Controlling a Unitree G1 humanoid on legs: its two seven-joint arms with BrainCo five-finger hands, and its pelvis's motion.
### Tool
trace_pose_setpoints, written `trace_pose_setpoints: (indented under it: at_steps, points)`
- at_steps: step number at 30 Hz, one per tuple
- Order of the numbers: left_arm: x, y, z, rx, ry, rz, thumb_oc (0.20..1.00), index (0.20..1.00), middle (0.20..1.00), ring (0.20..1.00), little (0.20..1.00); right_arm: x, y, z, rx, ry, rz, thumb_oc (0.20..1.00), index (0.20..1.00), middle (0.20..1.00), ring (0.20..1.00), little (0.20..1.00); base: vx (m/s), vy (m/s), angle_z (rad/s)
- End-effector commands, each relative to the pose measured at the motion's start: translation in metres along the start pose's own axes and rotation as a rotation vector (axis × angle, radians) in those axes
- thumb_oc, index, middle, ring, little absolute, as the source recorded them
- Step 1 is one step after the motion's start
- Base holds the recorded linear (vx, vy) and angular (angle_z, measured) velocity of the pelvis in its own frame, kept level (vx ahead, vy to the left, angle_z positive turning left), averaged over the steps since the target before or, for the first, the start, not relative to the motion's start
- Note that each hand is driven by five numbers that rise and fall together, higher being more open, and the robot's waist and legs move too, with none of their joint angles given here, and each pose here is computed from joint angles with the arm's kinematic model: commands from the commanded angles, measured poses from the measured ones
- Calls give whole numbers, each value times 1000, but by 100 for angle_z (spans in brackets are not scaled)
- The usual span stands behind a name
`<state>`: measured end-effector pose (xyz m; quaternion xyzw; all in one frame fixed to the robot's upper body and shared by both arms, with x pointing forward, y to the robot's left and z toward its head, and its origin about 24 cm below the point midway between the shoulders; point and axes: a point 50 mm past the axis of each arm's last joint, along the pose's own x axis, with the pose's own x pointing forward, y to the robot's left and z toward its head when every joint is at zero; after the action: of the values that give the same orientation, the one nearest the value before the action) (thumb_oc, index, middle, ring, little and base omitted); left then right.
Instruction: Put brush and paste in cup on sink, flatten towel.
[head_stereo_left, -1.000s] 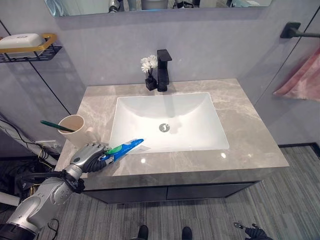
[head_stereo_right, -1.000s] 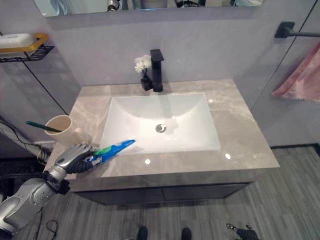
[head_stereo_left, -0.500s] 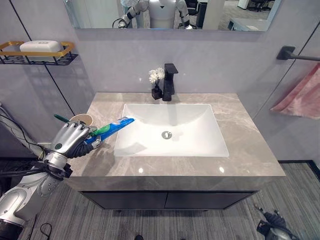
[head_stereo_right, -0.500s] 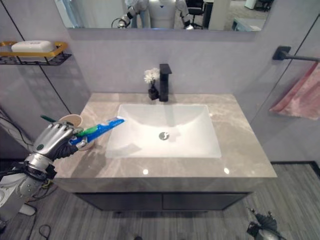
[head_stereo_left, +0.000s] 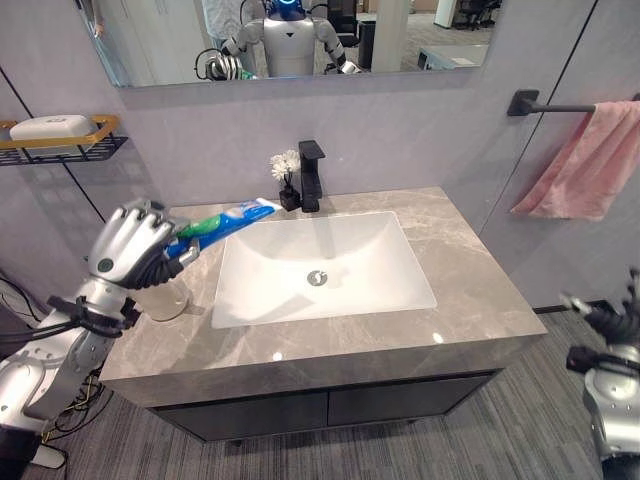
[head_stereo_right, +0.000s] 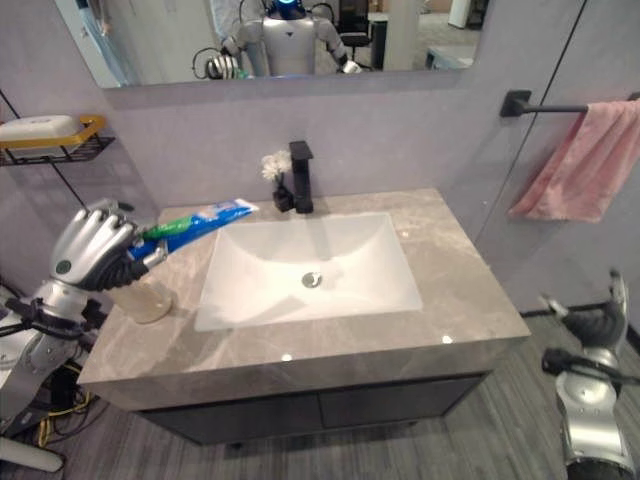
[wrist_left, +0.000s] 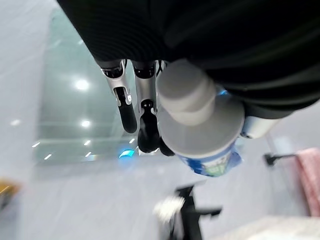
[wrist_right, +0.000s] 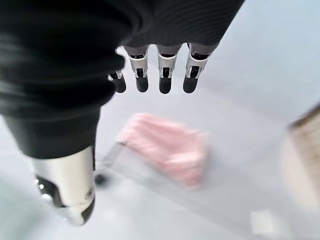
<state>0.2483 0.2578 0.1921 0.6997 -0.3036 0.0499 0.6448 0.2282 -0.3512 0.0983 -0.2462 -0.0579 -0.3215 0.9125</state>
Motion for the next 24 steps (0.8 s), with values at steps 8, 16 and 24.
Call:
trace_pose_setpoints:
  at_steps: [8,16,24]
  points:
    - [69,89,-6,206,-116,411,200,200,200,200,200,26,65,141,714,-459,412,1000,1000,1000,1000,1000,4,1,0]
    - [119,135,2,297,-135,626,200,200,200,200,200,-5,155,209,1484,-325,645,1000,1000,1000,1000,1000,-12,12,9]
    - [146,161,23,282,-194,771,200,200,200,200,200,-26,187,260,1817,-276,799,1000,1000,1000,1000,1000,3,19,14]
